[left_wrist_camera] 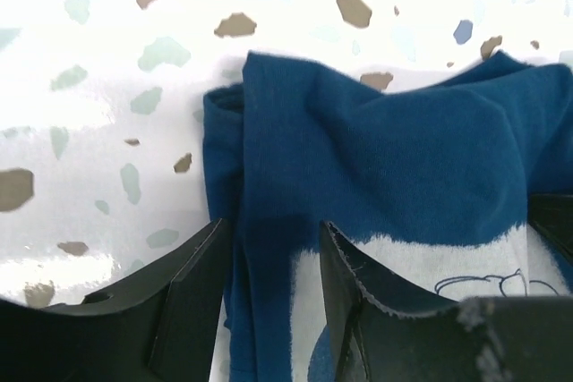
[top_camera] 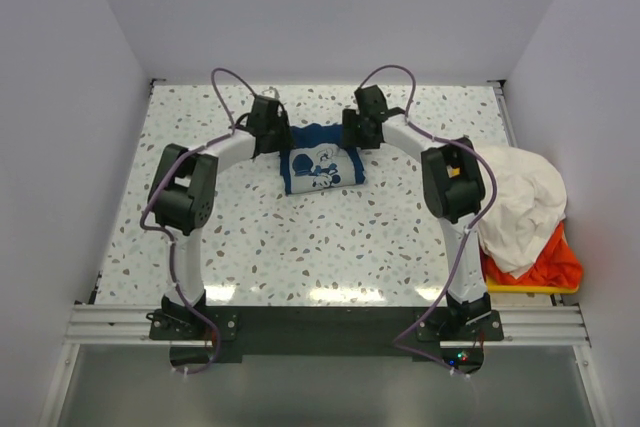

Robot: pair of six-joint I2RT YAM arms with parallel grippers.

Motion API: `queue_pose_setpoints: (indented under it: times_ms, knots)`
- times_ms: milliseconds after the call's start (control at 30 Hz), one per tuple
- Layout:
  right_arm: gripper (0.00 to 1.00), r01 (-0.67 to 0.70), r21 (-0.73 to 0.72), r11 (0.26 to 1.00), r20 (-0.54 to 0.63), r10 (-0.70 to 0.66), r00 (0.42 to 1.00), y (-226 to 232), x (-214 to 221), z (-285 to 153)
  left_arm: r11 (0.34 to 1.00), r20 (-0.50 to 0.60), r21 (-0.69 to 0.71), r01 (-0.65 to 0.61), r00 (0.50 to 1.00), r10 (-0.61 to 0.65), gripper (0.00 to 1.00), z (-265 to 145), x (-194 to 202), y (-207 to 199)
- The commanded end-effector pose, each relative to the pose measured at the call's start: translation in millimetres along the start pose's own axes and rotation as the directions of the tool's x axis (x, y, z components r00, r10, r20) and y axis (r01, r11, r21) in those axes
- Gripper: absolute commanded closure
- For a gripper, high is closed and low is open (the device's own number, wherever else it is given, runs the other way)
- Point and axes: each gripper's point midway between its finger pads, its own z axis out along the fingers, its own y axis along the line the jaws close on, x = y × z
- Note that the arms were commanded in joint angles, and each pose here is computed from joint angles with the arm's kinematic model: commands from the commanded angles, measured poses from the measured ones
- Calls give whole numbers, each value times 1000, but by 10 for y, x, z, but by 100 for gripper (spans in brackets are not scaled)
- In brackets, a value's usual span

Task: Fold and stack the t-shirts
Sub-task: Fold the tshirt

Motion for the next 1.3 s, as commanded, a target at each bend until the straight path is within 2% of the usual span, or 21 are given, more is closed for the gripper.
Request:
queue_pose_setpoints:
  times_ms: [0,100,333,733,1067,1267]
  knots:
    - [37,0,-33,999,146,5,989,129,-400,-229,1000,116,-2,-22,993,23,51,-157,-528,-51]
    - [37,-15,-43,999,200,24,980,180,-577,-277,999,114,-10,-38,993,39,54,-54,-608,-35]
    - [43,-32,-59,998,236,45,971,265,-774,-192,999,112,6,-44,993,43,58,161,-698,-41]
    - [49,-15,-49,999,238,26,971,273,-827,40,998,98,33,-53,994,49,63,338,-683,-61]
    - [59,-32,-46,998,229,42,973,266,-822,152,996,89,69,-49,995,43,67,404,-648,-108]
    - [68,-36,-40,999,230,45,972,256,-823,149,997,94,71,-43,995,36,79,380,-677,-107]
